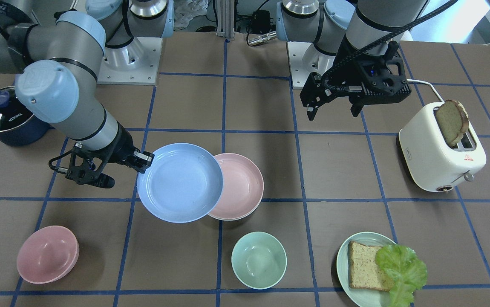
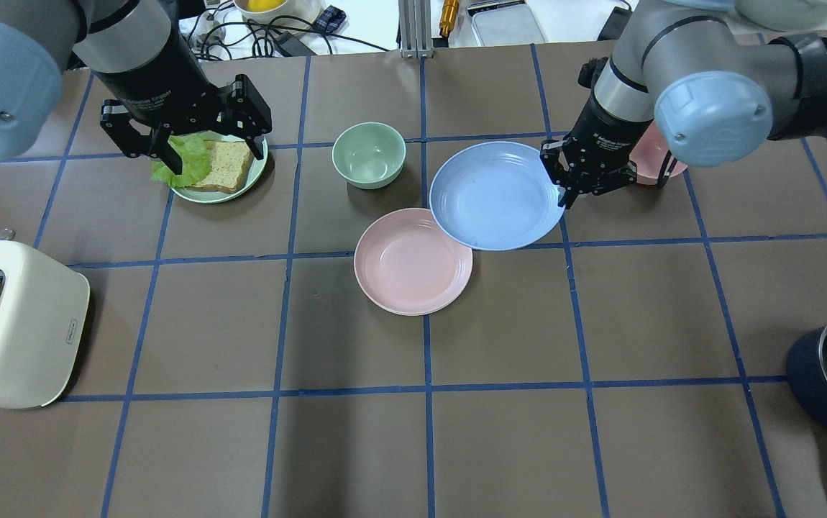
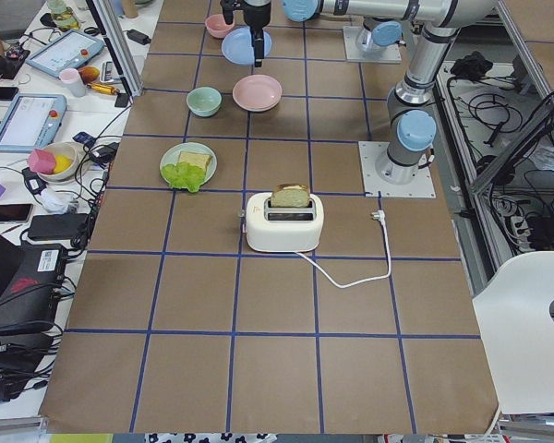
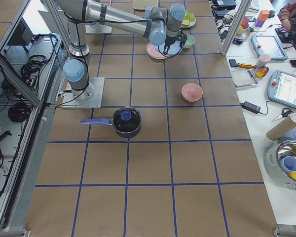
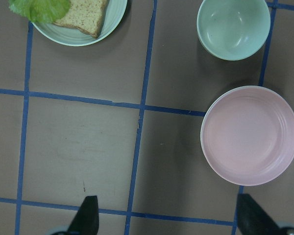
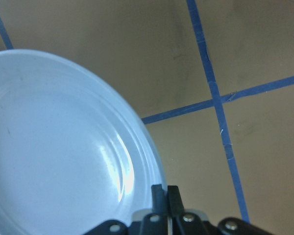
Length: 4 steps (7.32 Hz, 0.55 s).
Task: Stack three plates with pink and blue
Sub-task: 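Carry the blue plate with the right gripper onto the pink plate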
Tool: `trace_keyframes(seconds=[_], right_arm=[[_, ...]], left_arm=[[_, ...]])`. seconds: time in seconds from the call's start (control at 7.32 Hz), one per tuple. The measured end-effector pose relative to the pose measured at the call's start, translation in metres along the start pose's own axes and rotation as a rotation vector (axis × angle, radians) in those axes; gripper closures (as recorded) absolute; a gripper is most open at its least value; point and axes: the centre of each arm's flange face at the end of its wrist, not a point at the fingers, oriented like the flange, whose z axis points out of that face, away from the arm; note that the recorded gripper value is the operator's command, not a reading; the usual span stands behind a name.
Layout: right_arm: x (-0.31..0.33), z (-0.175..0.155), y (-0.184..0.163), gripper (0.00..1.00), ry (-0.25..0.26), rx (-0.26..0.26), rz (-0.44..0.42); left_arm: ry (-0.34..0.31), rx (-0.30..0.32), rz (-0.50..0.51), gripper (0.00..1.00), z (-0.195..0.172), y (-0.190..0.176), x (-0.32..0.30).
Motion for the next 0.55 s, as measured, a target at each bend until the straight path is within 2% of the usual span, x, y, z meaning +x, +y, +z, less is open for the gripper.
trace_keyframes(seconds=[0.55], right_arm=[[-0.057, 0.051, 0.019, 1.00, 0.004, 0.025, 0.039]], left_arm=[[-0.001, -0.001, 0.000, 0.00, -0.001, 0.002, 0.000]])
